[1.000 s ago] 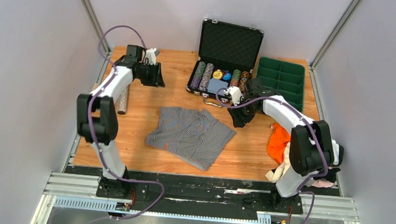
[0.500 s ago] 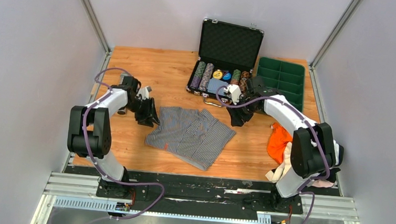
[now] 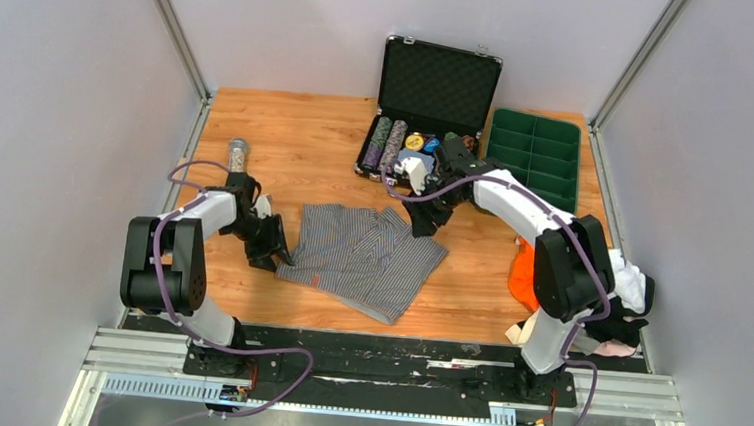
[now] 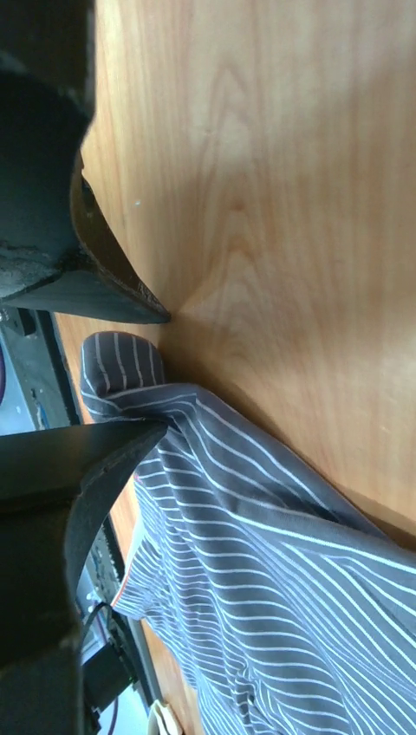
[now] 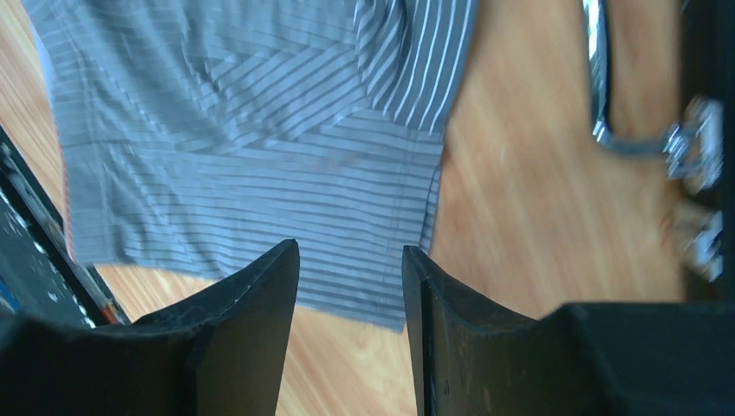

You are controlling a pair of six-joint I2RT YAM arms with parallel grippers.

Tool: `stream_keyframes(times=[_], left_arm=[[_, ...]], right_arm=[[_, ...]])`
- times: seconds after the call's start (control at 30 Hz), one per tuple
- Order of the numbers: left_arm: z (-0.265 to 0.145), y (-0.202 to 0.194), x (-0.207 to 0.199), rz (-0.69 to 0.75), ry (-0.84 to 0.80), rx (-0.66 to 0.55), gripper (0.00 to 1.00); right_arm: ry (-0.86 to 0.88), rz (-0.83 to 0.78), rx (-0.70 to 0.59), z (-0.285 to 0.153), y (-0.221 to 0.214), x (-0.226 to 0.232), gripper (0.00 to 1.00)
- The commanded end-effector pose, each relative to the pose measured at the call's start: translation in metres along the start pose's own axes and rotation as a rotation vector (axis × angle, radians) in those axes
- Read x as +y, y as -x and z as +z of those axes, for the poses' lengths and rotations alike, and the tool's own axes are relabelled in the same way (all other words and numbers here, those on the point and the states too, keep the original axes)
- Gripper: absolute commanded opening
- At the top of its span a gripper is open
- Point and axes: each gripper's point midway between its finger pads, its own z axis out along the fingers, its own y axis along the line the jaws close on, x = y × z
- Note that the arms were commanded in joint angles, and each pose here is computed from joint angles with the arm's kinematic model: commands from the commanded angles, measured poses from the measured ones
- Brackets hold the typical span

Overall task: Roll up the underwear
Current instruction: Flatten out the underwear at the center of the board.

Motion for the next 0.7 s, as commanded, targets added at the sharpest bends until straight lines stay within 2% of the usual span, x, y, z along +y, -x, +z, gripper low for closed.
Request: stream_keyframes(times=[0.0, 0.17, 0.27, 0.4, 0.53, 0.67], left_arm=[[0.003, -0.004, 0.008, -0.060, 0.029, -0.037, 0.48], [0.008, -0.007, 0.011, -0.091, 0.022, -0.077, 0.32], [0.004, 0.005, 0.013, -0.053, 0.041, -0.145, 0.23], [-0.007, 0.024, 0.017, -0.013, 0.066, -0.209, 0.15], [-0.011, 0.049, 0.024, 0.000, 0.083, -0.231, 0.14], [-0.011, 0.103, 0.020, 0.097, 0.098, -0.211, 0.12]], right_arm=[[0.042, -0.023, -0.137, 0.005, 0.071, 0.005, 0.48], [0.097, -0.027, -0.161, 0.038, 0.114, 0.010, 0.48], [0.106, -0.043, -0.154, 0.047, 0.120, 0.011, 0.48], [0.063, -0.069, -0.106, 0.050, 0.097, 0.006, 0.49], [0.031, -0.038, -0.005, 0.069, 0.049, -0.006, 0.51], [-0.020, 0.033, 0.065, 0.068, 0.006, -0.018, 0.50]])
